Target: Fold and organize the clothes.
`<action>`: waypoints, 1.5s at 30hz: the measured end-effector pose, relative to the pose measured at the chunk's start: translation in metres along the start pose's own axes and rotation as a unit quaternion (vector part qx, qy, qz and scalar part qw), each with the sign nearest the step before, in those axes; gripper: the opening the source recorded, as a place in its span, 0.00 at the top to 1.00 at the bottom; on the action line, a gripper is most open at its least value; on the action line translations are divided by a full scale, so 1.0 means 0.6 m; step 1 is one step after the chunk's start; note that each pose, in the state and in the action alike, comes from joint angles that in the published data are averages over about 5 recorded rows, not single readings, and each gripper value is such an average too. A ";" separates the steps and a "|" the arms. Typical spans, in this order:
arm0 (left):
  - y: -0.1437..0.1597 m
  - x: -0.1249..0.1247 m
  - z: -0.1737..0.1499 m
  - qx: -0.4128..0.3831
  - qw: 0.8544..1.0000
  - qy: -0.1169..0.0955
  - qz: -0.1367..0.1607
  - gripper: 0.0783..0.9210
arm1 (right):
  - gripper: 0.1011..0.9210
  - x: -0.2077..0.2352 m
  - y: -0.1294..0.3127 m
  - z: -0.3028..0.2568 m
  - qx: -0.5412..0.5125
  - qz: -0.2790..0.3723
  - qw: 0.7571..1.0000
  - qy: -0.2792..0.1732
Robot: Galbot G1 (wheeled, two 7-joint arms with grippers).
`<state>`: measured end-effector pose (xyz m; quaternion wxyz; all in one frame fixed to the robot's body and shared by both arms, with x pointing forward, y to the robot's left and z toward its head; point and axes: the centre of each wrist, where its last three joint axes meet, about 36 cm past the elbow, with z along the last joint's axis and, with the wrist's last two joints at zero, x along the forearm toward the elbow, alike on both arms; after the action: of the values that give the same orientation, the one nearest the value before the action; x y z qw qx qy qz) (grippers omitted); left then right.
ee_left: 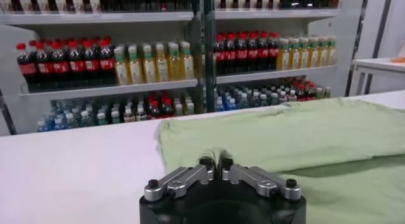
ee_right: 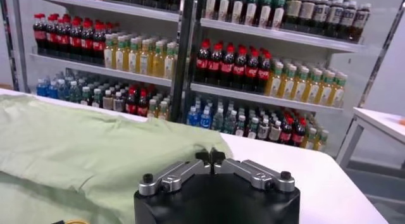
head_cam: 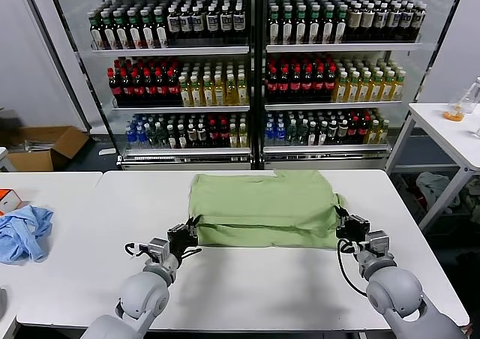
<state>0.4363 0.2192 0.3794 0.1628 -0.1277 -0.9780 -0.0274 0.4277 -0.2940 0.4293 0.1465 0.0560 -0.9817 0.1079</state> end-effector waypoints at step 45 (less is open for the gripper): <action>0.002 0.015 0.040 0.027 0.998 0.063 -0.005 0.70 | 0.69 0.049 0.001 0.057 -0.095 0.015 0.986 0.134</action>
<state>0.4206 0.2246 0.3597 0.2276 -0.1161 -0.9668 -0.0103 0.3906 -0.3035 0.4062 0.2799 0.0121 -0.9597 0.0226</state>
